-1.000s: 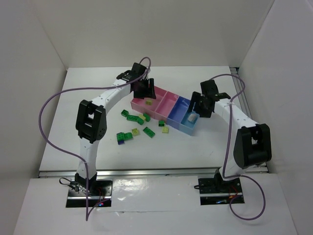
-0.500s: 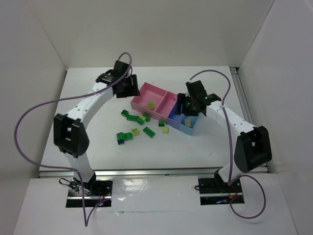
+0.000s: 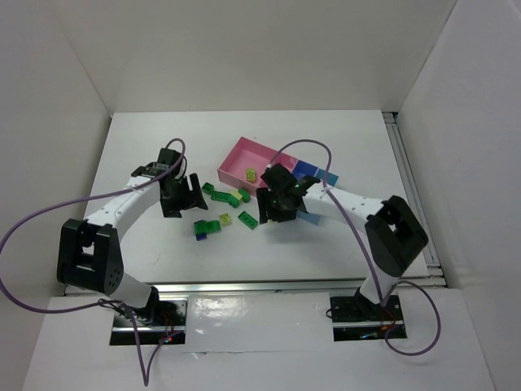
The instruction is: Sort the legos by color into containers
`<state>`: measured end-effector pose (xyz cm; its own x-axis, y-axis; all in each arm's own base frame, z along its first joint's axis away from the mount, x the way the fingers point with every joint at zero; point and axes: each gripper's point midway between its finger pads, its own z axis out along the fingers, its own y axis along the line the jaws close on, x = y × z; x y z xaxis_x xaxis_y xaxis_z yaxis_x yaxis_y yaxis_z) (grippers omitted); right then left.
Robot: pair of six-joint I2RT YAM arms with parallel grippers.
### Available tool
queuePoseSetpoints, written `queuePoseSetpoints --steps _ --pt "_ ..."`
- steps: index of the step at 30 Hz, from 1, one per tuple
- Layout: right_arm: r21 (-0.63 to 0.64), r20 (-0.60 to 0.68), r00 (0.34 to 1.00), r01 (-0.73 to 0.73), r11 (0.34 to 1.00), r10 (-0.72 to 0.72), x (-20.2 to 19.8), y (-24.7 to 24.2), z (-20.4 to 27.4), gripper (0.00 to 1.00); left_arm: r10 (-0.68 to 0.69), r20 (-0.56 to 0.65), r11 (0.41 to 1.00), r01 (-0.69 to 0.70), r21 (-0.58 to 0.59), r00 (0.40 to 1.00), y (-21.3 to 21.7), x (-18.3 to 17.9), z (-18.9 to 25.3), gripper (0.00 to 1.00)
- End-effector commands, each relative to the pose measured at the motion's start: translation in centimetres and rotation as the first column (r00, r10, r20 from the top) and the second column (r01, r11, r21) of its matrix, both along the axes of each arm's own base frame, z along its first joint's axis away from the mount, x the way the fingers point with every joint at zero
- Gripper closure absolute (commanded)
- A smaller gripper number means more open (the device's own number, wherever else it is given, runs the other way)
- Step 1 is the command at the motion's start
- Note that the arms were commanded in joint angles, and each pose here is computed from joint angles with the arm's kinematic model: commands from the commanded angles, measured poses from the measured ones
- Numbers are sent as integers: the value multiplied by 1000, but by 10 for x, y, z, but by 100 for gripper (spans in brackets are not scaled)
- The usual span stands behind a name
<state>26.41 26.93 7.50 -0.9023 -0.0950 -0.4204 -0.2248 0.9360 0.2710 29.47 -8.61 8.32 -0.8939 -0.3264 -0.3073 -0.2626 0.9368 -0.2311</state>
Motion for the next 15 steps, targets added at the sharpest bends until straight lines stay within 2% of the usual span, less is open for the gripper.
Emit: queuePoseSetpoints --steps 1,5,12,13,15 --pt "-63 21 988 156 986 -155 25 -3 -16 34 -3 103 997 11 -81 995 -12 19 22 14" --pt "-140 24 978 209 968 -208 30 -10 -33 34 -3 94 997 11 -80 996 -12 17 18 14" --pt "-180 50 971 239 954 -234 38 -15 -47 34 -16 90 998 22 -62 996 -9 15 15 14" --pt "-169 62 972 233 958 -225 42 -12 -44 36 -28 81 998 32 -55 996 -8 12 14 14" --pt "-162 87 974 222 962 -210 46 -7 -40 49 -40 83 998 43 -36 996 -5 9 15 17"
